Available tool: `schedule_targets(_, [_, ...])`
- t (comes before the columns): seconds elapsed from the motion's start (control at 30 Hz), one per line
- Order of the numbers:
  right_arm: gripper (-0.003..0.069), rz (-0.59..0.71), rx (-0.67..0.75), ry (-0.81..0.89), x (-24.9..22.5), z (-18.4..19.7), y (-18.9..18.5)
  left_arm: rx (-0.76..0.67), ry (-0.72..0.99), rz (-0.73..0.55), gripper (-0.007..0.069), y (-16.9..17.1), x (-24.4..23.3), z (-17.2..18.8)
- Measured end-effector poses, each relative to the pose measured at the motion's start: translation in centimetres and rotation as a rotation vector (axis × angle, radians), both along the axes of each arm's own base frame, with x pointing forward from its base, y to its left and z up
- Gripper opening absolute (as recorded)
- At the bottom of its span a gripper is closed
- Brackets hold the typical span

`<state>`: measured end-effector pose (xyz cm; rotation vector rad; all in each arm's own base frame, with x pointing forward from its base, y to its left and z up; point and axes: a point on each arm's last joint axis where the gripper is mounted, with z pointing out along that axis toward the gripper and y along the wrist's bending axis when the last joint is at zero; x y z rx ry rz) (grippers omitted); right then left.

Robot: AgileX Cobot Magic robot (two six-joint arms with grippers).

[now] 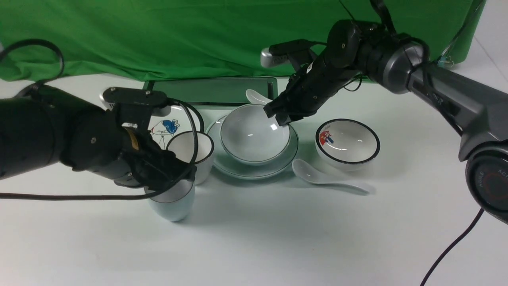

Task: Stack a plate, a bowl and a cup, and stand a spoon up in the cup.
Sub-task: Use the right arm to put the blue rice bowl into the blue large plate in the middle

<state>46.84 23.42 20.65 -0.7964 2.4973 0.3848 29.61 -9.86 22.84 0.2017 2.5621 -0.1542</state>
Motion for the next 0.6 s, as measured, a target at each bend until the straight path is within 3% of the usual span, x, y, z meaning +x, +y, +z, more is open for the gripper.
schedule_targets(0.17, [0.0125, -0.013, 0.012, -0.015, 0.1, 0.2, 0.1, 0.017, 0.043, 0.005, 0.0435, 0.1, -0.1, 0.4])
schedule_targets(0.27, [0.0167, -0.015, 0.016, -0.021, 0.2, 0.3, 0.1, 0.038, 0.055, 0.015, 0.0486, 0.2, 0.0, 0.8])
schedule_targets(0.47, [0.0239, -0.013, 0.013, -0.007, 0.1, 0.2, 0.1, 0.057, 0.074, 0.039, 0.0481, 0.4, 0.0, 0.7])
schedule_targets(0.6, [0.0247, 0.018, -0.019, 0.054, -0.5, 1.0, -0.1, 0.066, 0.090, 0.045, 0.0461, 0.5, 0.0, 1.1])
